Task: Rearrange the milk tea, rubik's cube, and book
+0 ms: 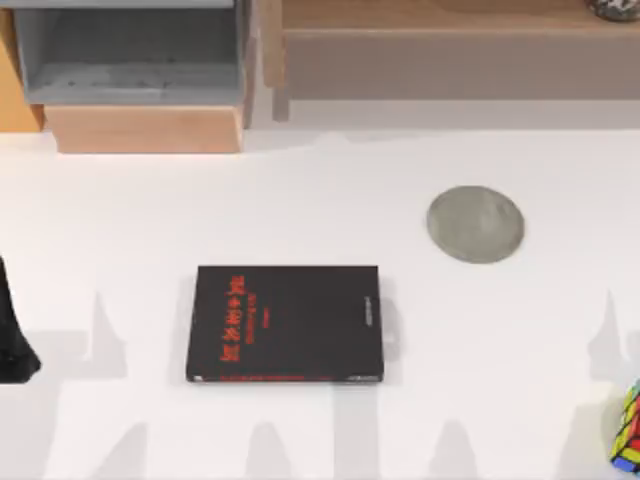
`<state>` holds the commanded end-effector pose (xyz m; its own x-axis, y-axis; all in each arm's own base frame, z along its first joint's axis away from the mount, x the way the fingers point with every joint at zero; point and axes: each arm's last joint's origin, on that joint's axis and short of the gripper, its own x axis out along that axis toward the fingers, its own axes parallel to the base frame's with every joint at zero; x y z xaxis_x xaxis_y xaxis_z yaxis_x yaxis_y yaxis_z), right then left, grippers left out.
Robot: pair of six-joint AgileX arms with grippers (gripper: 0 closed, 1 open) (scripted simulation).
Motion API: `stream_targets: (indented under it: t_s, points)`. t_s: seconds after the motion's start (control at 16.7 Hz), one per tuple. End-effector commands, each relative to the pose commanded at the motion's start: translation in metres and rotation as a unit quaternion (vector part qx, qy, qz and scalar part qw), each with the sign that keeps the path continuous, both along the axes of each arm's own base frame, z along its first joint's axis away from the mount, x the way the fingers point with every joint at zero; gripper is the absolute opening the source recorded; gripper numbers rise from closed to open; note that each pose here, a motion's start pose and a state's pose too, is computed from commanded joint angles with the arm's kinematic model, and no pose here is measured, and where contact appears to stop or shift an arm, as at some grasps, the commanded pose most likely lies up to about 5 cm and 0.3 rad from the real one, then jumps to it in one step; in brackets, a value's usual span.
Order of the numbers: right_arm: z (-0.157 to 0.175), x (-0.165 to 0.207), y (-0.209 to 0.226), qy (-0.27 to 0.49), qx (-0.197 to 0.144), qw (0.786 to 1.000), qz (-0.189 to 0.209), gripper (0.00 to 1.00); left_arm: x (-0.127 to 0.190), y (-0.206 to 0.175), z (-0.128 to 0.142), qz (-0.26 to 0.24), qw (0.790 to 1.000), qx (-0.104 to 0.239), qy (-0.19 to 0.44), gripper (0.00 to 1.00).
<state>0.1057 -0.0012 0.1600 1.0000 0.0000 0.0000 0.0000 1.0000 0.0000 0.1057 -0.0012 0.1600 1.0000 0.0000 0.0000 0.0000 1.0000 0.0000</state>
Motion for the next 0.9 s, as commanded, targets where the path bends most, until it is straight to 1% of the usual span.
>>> stream_targets:
  t_s: [0.12,0.24,0.36,0.54,0.72,0.9]
  points:
    - [0.0,0.0,0.0,0.0,0.0,1.0,0.0,1.0,0.0,0.0,0.0,0.0,1.0,0.0,0.0,1.0]
    - [0.008,0.001,0.0,-0.007,0.0,1.0,0.001,1.0,0.0,0.0,0.0,0.0,1.0,0.0,0.0,1.0]
    - [0.025,0.003,0.001,-0.02,-0.001,1.0,0.0,1.0,0.0,0.0,0.0,0.0,1.0,0.0,0.0,1.0]
    - [0.059,0.016,0.002,-0.036,-0.002,0.999,-0.002,1.0,0.0,0.0,0.0,0.0,1.0,0.0,0.0,1.0]
    - [0.09,0.05,0.004,-0.032,-0.003,0.999,-0.005,1.0,0.0,0.0,0.0,0.0,1.0,0.0,0.0,1.0]
    - [0.104,0.105,0.008,-0.009,-0.006,1.0,-0.007,1.0,0.0,0.0,0.0,0.0,1.0,0.0,0.0,1.0]
